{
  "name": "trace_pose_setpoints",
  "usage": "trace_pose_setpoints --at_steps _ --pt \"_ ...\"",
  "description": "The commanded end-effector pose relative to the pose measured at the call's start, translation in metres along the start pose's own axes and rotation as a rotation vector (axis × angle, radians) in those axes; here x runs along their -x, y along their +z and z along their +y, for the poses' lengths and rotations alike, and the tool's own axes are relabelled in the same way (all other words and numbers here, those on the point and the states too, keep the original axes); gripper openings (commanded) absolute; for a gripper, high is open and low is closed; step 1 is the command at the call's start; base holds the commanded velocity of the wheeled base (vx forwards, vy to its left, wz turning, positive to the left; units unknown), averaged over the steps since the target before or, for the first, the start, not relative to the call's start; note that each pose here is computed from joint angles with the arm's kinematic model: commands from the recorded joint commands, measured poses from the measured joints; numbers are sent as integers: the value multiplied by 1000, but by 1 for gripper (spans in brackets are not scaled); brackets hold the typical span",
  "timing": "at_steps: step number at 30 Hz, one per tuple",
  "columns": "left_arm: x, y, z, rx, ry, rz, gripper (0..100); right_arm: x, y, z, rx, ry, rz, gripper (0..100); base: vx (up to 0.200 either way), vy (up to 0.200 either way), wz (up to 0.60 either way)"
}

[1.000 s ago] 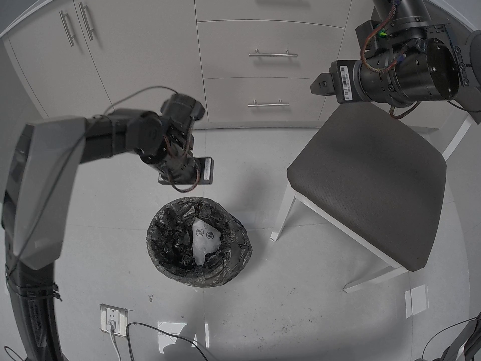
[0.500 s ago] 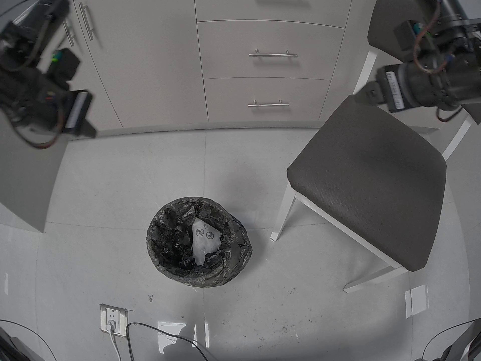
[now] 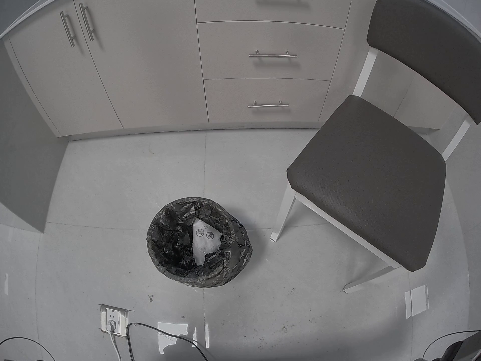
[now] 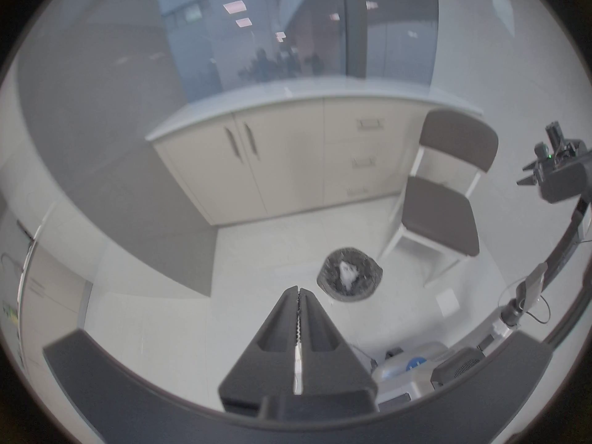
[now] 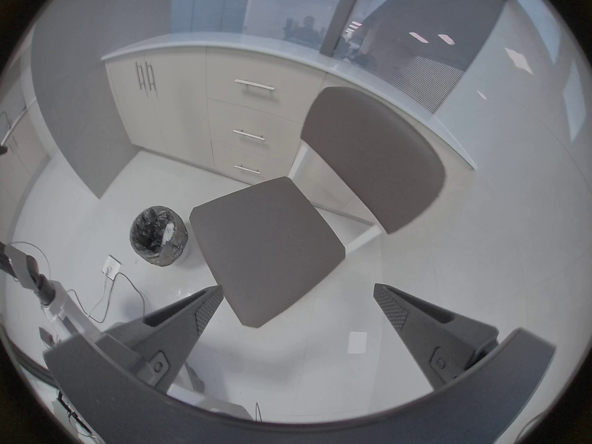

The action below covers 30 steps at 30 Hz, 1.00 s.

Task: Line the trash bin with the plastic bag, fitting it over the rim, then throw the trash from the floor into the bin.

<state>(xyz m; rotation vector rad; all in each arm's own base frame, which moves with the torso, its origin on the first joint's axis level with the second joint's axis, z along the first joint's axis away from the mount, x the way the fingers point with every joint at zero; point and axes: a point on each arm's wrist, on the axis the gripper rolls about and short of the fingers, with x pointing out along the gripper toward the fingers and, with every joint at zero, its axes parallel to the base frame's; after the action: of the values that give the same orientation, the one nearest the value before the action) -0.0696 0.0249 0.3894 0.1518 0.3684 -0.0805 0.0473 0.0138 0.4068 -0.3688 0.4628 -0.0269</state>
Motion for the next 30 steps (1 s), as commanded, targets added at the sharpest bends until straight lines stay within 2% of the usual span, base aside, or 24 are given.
trace_pose_setpoints --at_steps 1,2,4,5,8,9,11,12,14,15,17,19,20,22,23,24,25,27,30 --pt "157 -206 -14 172 248 -585 0 170 -165 -13 -204 -92 -288 100 0 0 0" --pt "147 -206 -26 179 284 -567 0 185 -175 -4 -230 -99 -376 100 0 0 0" --pt "137 -202 -36 193 316 -551 0 198 -183 4 -251 -114 -471 100 0 0 0" --pt "125 -195 -43 205 336 -522 0 211 -193 8 -266 -122 -578 100 0 0 0" --pt "98 -188 -55 217 364 -420 0 239 -223 14 -289 -150 -810 100 0 0 0" --pt "86 -188 -58 217 356 -377 0 228 -228 18 -283 -143 -791 100 0 0 0" --pt "76 -192 -62 214 332 -355 0 214 -234 23 -278 -134 -771 100 0 0 0" --pt "59 -203 -68 210 288 -342 0 188 -247 30 -270 -113 -758 100 0 0 0" --pt "45 -208 -69 249 270 -281 0 160 -257 37 -266 -91 -755 100 0 0 0" --pt "44 -207 -69 296 256 -282 0 145 -253 39 -295 -87 -707 100 0 0 0" --pt "38 -207 -69 346 223 -269 0 139 -251 39 -378 -49 -693 100 0 0 0" --pt "23 -211 -69 351 188 -203 0 126 -250 39 -429 44 -660 100 0 0 0" --pt "13 -213 -68 344 175 -174 0 115 -250 41 -422 92 -634 100 0 0 0" --pt "5 -214 -66 333 159 -171 0 106 -249 43 -418 108 -617 100 0 0 0" --pt "-26 -228 -61 241 98 -206 0 79 -245 48 -423 116 -578 100 0 0 0" --pt "-26 -228 -61 241 98 -206 0 79 -245 48 -423 116 -578 100 0 0 0" --pt "-57 -229 -59 177 113 -216 0 55 -244 53 -433 120 -558 100 0 0 0" --pt "-74 -231 -58 180 115 -237 0 40 -244 56 -438 118 -549 100 0 0 0" --pt "-119 -247 -59 157 117 -247 0 3 -250 66 -437 98 -526 100 0 0 0"
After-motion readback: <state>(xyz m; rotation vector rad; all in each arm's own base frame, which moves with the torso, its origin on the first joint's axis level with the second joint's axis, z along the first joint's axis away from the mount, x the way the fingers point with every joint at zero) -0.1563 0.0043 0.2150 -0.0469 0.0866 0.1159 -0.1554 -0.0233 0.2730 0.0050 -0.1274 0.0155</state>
